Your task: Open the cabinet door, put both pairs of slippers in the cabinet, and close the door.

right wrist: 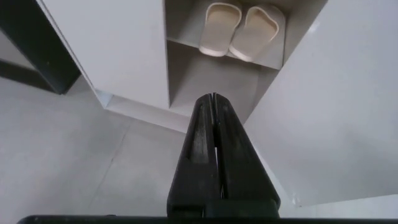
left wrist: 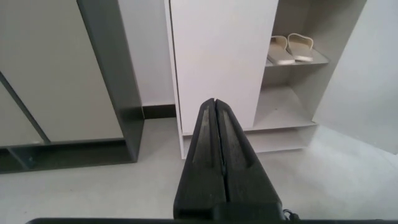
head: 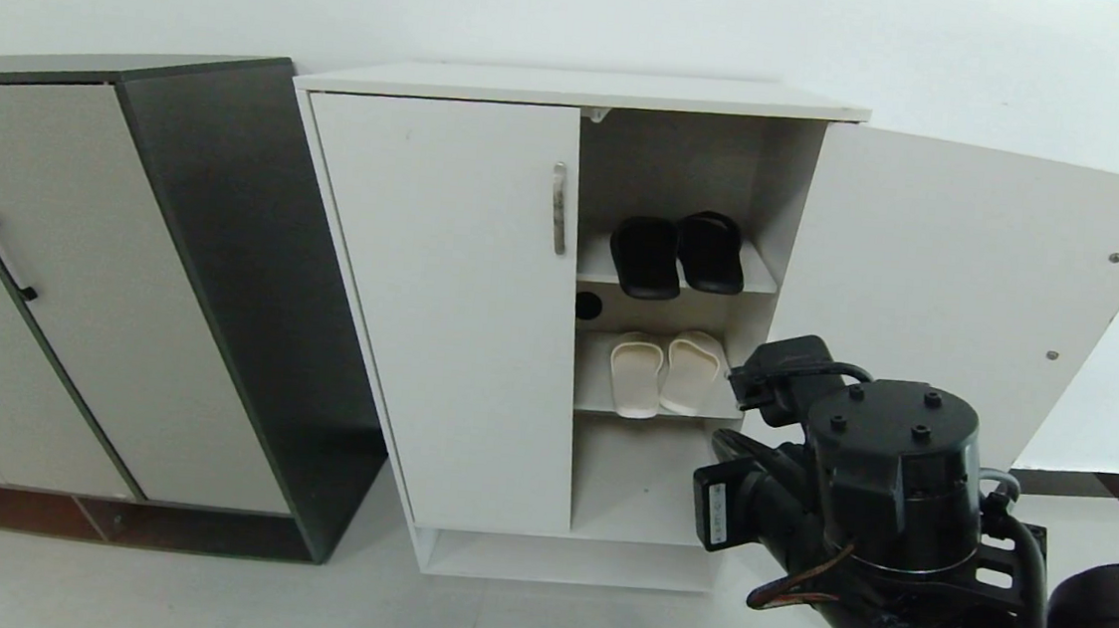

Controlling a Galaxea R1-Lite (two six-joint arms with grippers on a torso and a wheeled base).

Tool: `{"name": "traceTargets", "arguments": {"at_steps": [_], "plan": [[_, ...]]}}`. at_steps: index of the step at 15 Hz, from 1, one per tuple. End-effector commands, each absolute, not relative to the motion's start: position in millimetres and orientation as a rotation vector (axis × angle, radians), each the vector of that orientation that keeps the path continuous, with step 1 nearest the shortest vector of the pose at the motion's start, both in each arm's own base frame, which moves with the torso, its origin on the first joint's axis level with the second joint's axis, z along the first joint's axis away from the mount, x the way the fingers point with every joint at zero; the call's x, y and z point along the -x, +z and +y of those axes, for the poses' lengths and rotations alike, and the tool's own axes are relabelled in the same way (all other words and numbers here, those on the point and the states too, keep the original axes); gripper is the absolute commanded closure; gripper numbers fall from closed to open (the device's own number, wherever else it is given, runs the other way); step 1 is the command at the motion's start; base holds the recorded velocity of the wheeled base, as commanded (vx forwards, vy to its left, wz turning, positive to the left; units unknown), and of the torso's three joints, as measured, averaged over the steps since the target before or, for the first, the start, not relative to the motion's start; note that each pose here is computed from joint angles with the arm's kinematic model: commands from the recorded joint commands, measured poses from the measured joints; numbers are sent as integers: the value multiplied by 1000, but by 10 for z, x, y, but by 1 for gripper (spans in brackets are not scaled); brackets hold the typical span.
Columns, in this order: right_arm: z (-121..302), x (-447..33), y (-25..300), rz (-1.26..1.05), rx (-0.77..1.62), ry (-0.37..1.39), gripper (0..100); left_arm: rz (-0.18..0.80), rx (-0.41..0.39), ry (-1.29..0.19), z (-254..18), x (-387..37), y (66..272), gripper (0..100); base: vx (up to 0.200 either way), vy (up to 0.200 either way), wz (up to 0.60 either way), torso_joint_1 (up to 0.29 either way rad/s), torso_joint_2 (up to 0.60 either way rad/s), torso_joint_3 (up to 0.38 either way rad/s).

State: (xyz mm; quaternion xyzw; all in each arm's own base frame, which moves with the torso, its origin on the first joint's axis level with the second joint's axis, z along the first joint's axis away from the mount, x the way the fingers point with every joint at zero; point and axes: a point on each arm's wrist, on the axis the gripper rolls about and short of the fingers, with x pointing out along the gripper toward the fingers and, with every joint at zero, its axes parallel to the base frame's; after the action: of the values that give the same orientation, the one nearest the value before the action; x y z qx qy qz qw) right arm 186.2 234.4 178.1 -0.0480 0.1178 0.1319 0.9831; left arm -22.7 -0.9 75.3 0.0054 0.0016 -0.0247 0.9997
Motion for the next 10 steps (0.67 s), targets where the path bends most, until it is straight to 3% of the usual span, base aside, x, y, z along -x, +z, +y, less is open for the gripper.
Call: {"name": "traceTargets", "arguments": {"at_steps": [1,5,10], "plan": [[2349,-1862,1775,240,97,270,100,3,-11,-49,-9,227,754,100,0,0,0,0,0,0],[2347,-1861,1771,240,100,270,100,3,-11,-49,-9,227,754,100,0,0,0,-1,-14,-7],[2343,-1857,1779,239,100,270,100,3,-11,-49,-9,227,754,100,0,0,0,33,-298,-324]]}}
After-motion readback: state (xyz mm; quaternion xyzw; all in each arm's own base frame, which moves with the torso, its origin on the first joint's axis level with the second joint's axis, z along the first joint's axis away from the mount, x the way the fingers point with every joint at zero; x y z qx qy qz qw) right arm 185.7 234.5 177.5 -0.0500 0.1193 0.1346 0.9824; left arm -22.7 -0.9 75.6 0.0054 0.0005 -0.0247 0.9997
